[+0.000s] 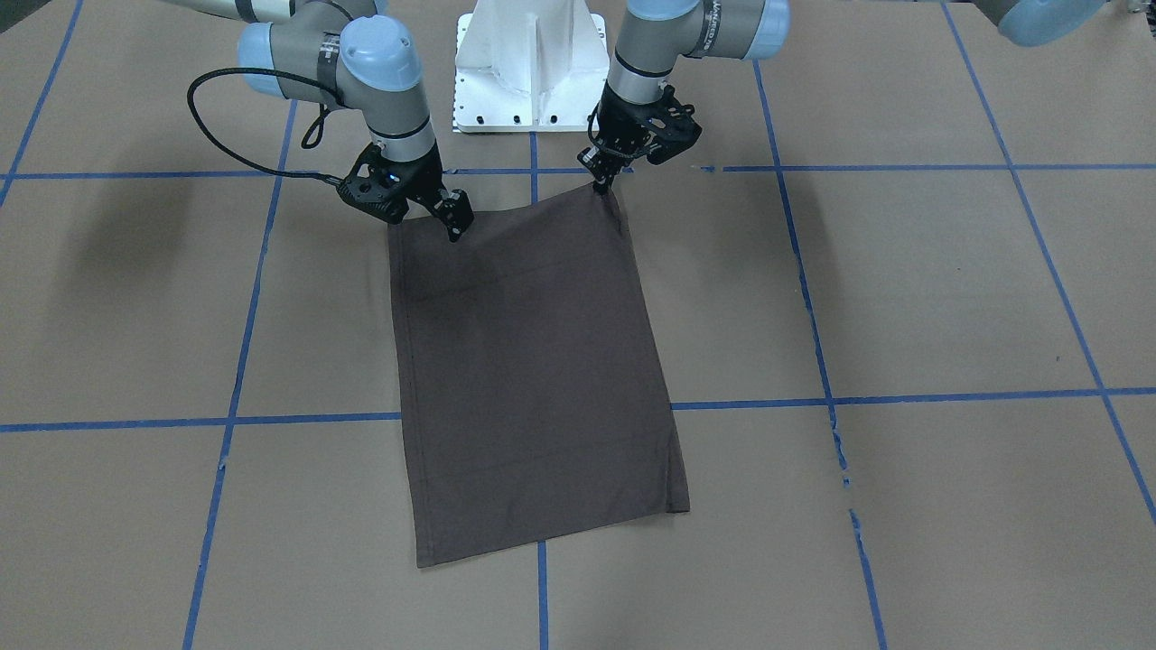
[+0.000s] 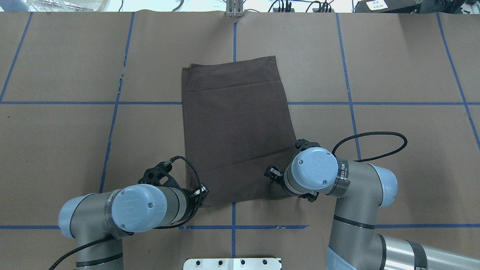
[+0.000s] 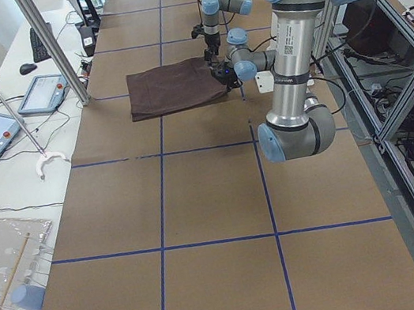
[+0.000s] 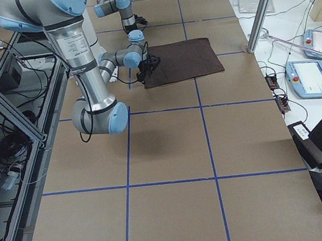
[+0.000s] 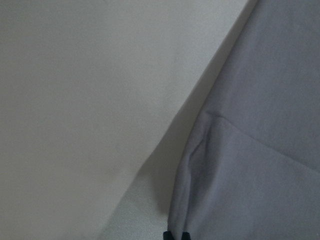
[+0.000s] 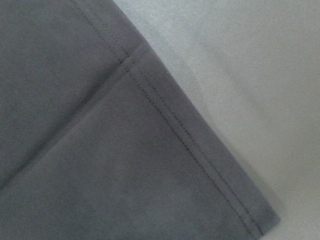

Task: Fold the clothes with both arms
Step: 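Grasp both near corners of the shirt with the left and right grippers, then lift the near edge with both grippers and carry it toward the far edge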

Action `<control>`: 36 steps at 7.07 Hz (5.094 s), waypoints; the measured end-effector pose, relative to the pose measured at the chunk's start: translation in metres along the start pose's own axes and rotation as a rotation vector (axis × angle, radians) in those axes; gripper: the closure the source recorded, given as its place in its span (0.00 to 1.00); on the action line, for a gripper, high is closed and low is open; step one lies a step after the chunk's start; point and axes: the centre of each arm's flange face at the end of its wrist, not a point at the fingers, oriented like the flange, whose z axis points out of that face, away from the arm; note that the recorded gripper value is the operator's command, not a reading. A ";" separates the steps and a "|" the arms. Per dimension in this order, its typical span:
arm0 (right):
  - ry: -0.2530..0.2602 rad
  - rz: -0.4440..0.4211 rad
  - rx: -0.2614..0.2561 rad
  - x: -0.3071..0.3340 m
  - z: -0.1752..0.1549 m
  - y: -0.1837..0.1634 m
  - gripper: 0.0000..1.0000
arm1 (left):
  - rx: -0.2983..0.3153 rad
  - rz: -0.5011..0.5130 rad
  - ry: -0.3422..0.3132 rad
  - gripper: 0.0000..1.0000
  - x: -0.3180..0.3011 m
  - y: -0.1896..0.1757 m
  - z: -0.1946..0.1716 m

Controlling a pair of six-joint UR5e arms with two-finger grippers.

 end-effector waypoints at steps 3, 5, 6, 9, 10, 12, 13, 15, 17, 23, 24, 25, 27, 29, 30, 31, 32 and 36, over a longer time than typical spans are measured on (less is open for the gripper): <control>0.022 0.003 0.006 0.006 0.010 -0.002 0.00 | -0.003 0.000 0.005 1.00 0.002 0.002 -0.001; 0.024 0.002 0.005 0.006 0.011 -0.001 0.00 | -0.002 0.000 0.006 1.00 0.003 0.001 -0.002; 0.024 0.001 0.004 0.006 0.011 0.000 0.06 | -0.001 0.000 0.006 1.00 0.003 0.001 -0.002; 0.022 0.000 0.002 0.006 0.010 0.001 0.71 | 0.000 -0.001 0.008 1.00 0.004 0.000 -0.002; 0.018 0.000 0.000 0.005 0.009 0.002 0.80 | 0.000 -0.002 0.009 1.00 0.004 -0.001 -0.003; 0.020 -0.001 -0.002 0.004 0.010 0.002 0.93 | 0.002 -0.004 0.011 1.00 0.005 -0.003 -0.004; 0.018 -0.002 -0.004 0.003 0.009 0.003 0.98 | 0.002 -0.004 0.011 1.00 0.005 -0.003 -0.004; 0.011 -0.003 -0.008 0.000 0.006 0.004 1.00 | 0.003 -0.005 0.012 1.00 0.006 -0.004 -0.004; 0.003 -0.001 -0.010 -0.004 0.002 0.004 1.00 | 0.003 -0.006 0.012 1.00 0.006 -0.004 -0.004; -0.073 -0.009 -0.037 -0.021 -0.035 0.009 1.00 | -0.010 0.010 0.036 1.00 0.008 -0.004 -0.026; -0.095 -0.018 -0.053 -0.019 -0.048 0.017 1.00 | -0.016 0.030 0.042 1.00 0.007 -0.001 -0.036; -0.112 -0.014 -0.078 -0.013 -0.060 0.030 1.00 | -0.030 0.045 0.049 1.00 0.007 0.005 -0.046; -0.119 0.016 -0.154 0.009 -0.080 0.056 1.00 | -0.074 0.077 0.035 1.00 -0.005 0.035 -0.074; -0.113 0.012 -0.200 0.024 -0.089 0.065 1.00 | -0.111 0.096 0.021 1.00 -0.016 0.056 -0.099; -0.111 0.008 -0.194 0.023 -0.086 0.060 1.00 | -0.123 0.101 0.022 1.00 -0.017 0.061 -0.104; -0.119 0.001 -0.169 0.014 -0.083 0.046 1.00 | -0.122 0.102 0.027 1.00 -0.014 0.060 -0.105; -0.136 -0.004 -0.135 -0.001 -0.085 0.023 1.00 | -0.095 0.096 0.043 1.00 -0.005 0.046 -0.106; -0.186 0.071 -0.066 -0.077 -0.081 -0.094 1.00 | 0.054 0.058 0.128 1.00 0.053 -0.072 -0.088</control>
